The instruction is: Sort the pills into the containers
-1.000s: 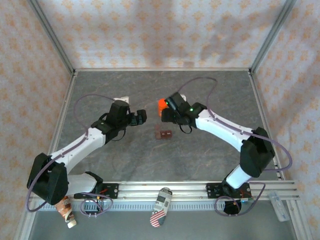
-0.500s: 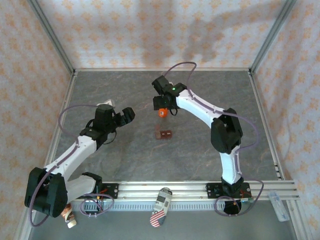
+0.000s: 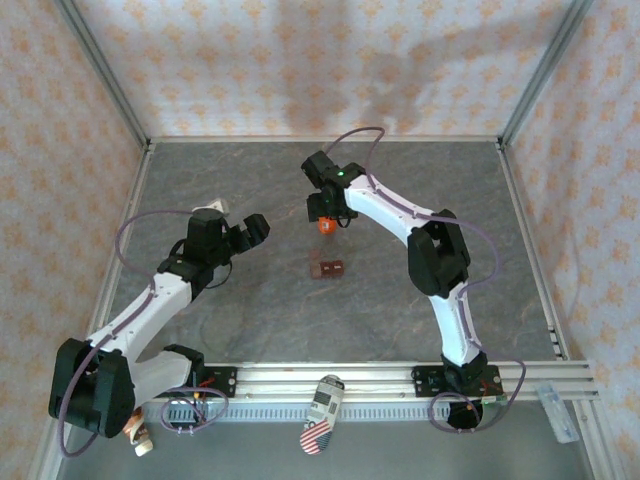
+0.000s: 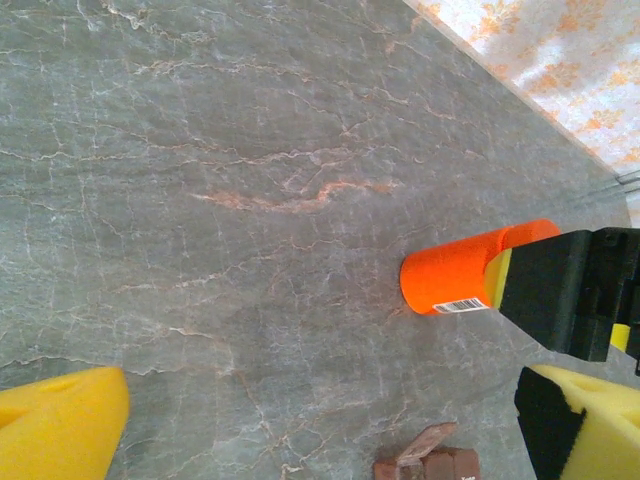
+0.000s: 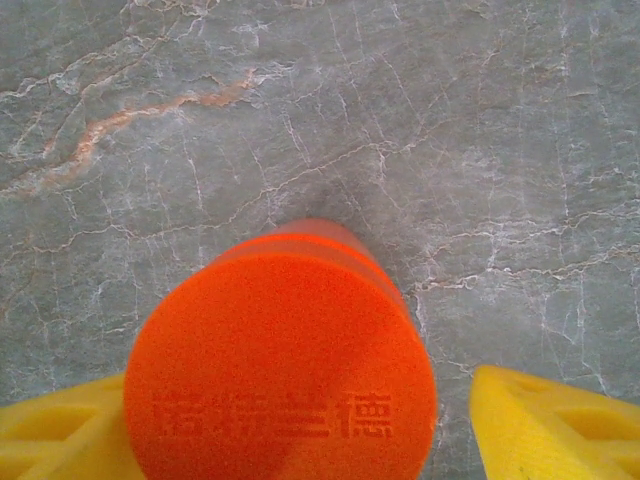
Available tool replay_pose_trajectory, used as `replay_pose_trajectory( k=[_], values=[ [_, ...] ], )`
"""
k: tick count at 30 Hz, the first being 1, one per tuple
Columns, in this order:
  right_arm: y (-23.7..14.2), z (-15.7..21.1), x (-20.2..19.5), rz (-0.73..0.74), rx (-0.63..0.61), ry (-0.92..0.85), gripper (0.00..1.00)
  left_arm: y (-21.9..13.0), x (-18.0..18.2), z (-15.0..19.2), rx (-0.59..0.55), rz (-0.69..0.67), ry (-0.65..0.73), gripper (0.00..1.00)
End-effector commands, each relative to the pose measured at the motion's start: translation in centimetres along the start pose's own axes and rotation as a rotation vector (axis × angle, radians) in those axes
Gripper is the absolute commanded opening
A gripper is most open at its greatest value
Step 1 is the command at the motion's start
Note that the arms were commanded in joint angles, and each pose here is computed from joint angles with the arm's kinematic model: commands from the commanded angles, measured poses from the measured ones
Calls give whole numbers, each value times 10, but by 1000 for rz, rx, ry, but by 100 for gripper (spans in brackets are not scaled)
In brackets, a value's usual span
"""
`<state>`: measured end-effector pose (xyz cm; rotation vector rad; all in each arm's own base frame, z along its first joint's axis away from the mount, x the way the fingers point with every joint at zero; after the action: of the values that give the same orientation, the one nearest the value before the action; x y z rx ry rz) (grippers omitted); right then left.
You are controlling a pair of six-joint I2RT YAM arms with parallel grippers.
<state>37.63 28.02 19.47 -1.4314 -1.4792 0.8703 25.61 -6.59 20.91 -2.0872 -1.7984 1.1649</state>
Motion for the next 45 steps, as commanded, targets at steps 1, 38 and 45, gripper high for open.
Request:
replay_pose_trajectory(
  k=[1, 38, 45],
  values=[
    [5, 0, 3, 9, 14, -10, 72, -3, 0, -2, -21, 24, -17, 100],
    [-29, -82, -60, -75, -119, 74, 81, 14, -41, -23, 21, 72, 133, 100],
    [6, -111, -41, -188, -96, -85, 84, 25, -41, -20, 49, 84, 114, 100]
  ],
)
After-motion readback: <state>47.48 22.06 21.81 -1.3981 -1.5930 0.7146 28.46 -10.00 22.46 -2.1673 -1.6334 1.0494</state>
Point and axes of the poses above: each hand's point on the last joint's axis, 136 mm out from that joint toward the fingers, its own y axis out along the fingers, its own x axis along the line the jaws close on, z = x × y, the point moved 10 cm from there along -y, back along the fingers, and after that the axes turned 12 degrees about y, right-handed, at the moved point
